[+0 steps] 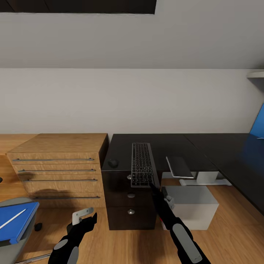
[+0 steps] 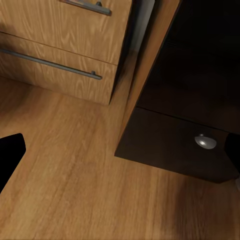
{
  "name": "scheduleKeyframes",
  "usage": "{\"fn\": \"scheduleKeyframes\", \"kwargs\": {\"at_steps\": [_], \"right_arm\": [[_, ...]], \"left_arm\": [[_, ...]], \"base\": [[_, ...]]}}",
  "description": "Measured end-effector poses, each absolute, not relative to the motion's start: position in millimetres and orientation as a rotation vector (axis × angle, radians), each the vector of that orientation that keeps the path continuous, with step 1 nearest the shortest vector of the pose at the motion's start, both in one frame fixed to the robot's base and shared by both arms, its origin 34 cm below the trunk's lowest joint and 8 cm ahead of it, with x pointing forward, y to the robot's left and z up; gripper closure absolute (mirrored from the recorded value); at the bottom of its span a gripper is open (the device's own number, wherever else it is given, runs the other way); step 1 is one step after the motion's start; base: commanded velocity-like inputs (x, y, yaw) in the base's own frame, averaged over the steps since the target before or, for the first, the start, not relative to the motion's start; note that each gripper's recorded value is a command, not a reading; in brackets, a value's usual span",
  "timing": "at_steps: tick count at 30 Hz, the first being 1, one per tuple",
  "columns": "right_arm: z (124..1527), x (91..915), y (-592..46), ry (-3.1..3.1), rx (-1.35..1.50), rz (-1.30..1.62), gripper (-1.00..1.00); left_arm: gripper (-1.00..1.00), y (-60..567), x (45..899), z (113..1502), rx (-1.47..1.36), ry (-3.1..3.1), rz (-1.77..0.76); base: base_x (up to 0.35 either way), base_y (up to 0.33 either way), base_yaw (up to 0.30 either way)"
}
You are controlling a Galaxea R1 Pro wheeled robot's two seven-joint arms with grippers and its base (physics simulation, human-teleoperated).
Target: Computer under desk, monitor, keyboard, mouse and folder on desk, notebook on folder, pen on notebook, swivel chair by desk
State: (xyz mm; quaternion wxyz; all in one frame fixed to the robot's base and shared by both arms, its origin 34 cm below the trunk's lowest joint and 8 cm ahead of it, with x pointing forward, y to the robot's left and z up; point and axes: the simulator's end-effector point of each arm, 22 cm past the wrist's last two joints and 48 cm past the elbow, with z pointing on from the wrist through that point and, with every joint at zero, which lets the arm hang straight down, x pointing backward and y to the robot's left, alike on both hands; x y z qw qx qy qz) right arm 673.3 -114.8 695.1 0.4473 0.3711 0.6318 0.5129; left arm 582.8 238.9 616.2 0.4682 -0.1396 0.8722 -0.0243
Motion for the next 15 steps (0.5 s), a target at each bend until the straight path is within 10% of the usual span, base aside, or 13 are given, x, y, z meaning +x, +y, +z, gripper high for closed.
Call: {"fn": "scheduleKeyframes", "kwargs": {"at_steps": [15], "right_arm": [[691.4, 672.9, -115.8, 1.567, 0.929, 1.266, -1.0]], "left_arm": [[-1.0, 238.8, 582.6, 616.0, -0.342, 2.14, -0.06]], "base": [[0.0, 0.0, 0.0]]}}
